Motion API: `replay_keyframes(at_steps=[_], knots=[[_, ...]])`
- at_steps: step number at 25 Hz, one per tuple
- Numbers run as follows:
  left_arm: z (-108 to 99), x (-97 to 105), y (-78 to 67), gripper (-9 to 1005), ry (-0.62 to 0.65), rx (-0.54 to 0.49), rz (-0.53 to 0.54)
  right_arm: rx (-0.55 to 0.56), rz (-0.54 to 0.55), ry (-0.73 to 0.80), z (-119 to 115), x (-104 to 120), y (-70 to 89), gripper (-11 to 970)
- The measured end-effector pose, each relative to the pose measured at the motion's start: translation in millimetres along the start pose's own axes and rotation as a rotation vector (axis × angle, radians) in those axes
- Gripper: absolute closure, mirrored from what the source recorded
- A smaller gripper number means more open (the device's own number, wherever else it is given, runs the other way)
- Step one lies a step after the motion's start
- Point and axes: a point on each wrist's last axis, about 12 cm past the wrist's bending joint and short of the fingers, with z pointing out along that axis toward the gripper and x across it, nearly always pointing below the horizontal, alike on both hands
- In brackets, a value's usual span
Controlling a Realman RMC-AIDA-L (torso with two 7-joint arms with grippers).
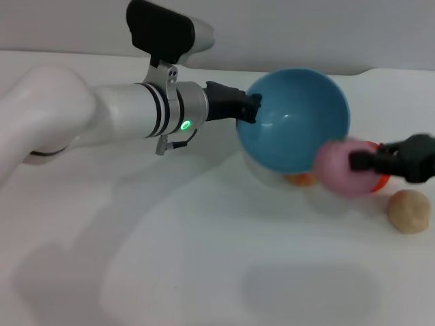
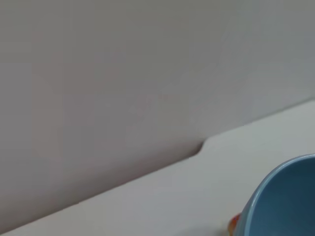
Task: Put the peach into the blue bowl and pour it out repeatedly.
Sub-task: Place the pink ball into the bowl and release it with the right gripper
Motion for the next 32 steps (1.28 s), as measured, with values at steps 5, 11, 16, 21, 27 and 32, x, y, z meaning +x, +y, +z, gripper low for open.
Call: replay_keyframes(at_steps=[5, 11, 16, 21, 27, 32], knots=[[3.8, -4.8, -7.7, 997, 0.018, 0.026, 0.028, 0.064, -0.029, -0.027, -7.2, -14.6, -3.5, 910], [7.1, -5.2, -22.1, 997, 0.028, 0.074, 0.009, 0.169, -0.034, -0.035, 3.8, -23.6, -18.3, 910], [8.5, -3.2, -29.3, 996, 0.036, 0.095, 0.015, 0.223, -0.015, -0.02, 14.6, -21.8, -30.0, 911], [8.7, -0.5, -30.9, 997, 0.039, 0.098, 0.012, 0.221, -0.066, -0.049, 18.5, -21.4, -30.2, 875], [9.3, 3.3, -29.1, 997, 0.047, 0.086, 0.02, 0.201, -0.097, -0.115, 14.0, -21.3, -27.8, 648], [9.7, 4.3, -28.3, 997, 0.05, 0.081, 0.026, 0.202, -0.095, -0.118, 13.6, -18.3, -28.6, 502]])
